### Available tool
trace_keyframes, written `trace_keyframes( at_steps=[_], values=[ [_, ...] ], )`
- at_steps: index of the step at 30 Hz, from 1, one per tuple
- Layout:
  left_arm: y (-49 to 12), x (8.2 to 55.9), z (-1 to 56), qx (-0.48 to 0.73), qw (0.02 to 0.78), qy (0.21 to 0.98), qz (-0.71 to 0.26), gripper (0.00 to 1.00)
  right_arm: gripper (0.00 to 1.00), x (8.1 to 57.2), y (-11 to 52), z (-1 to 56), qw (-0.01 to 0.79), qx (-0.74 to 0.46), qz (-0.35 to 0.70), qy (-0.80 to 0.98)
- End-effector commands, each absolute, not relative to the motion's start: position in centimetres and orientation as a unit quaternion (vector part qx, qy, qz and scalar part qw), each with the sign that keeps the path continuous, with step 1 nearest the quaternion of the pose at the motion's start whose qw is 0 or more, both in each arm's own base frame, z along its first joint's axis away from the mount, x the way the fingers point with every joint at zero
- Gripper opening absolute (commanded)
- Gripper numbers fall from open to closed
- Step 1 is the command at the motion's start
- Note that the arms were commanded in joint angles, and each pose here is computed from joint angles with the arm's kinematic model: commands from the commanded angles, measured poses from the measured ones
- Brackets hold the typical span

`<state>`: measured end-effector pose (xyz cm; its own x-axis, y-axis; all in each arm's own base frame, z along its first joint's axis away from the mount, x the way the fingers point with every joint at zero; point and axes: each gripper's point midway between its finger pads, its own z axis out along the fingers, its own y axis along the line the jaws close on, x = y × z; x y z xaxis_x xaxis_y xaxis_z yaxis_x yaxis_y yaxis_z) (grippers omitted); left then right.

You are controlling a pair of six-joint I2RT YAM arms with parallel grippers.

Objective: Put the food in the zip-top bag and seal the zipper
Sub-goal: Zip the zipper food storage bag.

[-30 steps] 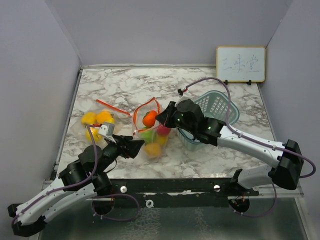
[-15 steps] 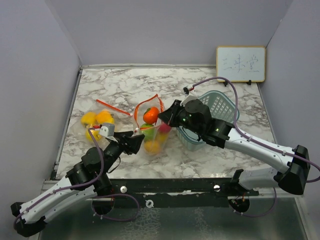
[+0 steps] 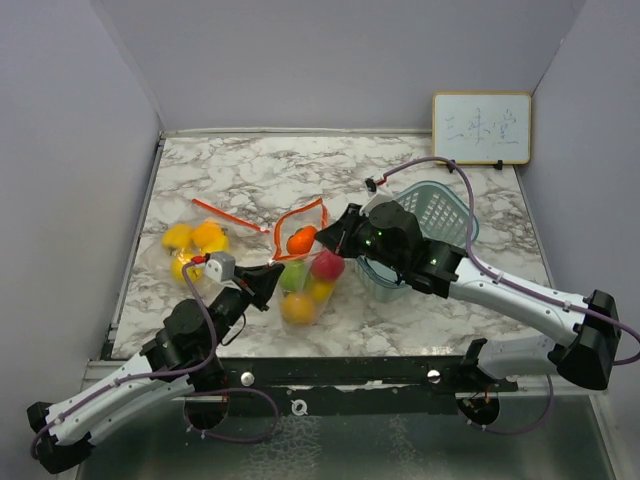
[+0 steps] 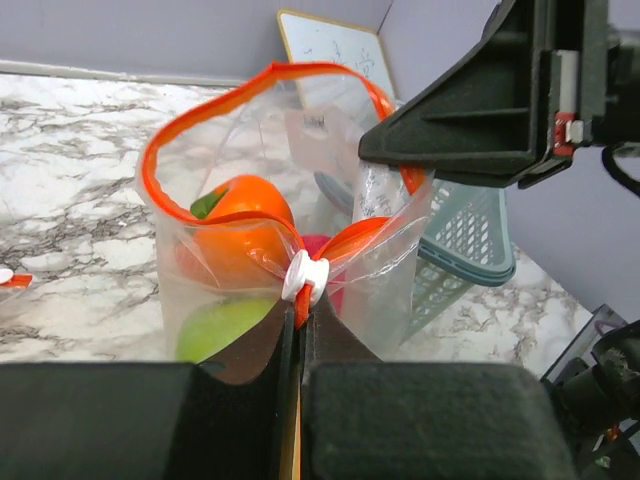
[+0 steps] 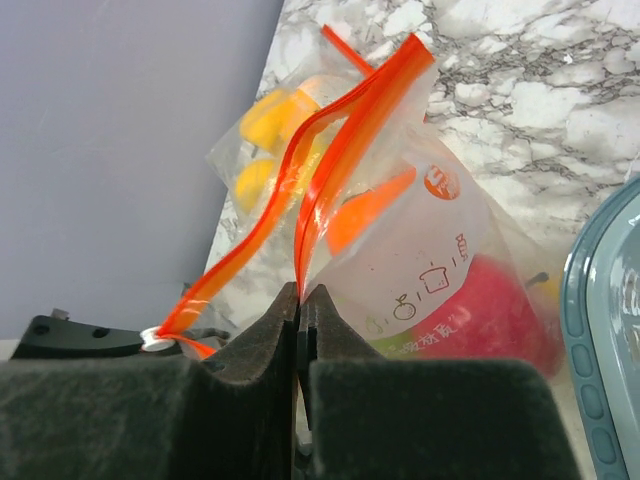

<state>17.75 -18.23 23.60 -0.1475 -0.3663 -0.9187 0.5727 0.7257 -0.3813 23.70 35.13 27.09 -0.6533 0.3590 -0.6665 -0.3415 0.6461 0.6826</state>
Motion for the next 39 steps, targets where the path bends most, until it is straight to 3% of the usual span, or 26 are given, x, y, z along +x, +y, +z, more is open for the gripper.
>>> trace_keyframes(
  at_steps=[1,3,6,11,16,21,26,39],
  values=[
    [-16.0,17.4,27.1,0.044,0.675,0.638,-0.367,0.0,0.05,23.3,33.6,26.4,0.425,0.005,0.401,0.811],
    [-14.7,17.2,27.7,0.022,0.677,0.64,-0.364,0.0,0.23,23.1,32.4,25.3,0.435,-0.017,0.37,0.821],
    [-14.1,16.9,27.7,0.009,0.67,0.643,-0.37,0.0,0.39,22.3,31.8,25.7,0.452,-0.099,0.353,0.813],
    [-15.2,15.9,27.4,0.031,0.646,0.652,-0.396,0.0,0.48,17.9,32.7,33.3,0.512,-0.27,0.444,0.685],
    [-17.0,13.4,28.9,0.109,0.606,0.659,-0.432,0.0,0.5,13.6,33.9,38.5,0.535,-0.411,0.495,0.547],
    [-18.4,11.0,29.8,0.19,0.558,0.674,-0.446,0.0,0.52,11.6,37.2,38.7,0.504,-0.518,0.522,0.454],
    [-18.9,9.3,29.6,0.241,0.524,0.681,-0.45,0.0,0.51,12.2,39.5,38.1,0.482,-0.558,0.518,0.433],
    [-18.7,9.1,30.1,0.254,0.531,0.673,-0.448,0.0,0.47,10.1,40.3,35.3,0.409,-0.585,0.565,0.414]
  ],
)
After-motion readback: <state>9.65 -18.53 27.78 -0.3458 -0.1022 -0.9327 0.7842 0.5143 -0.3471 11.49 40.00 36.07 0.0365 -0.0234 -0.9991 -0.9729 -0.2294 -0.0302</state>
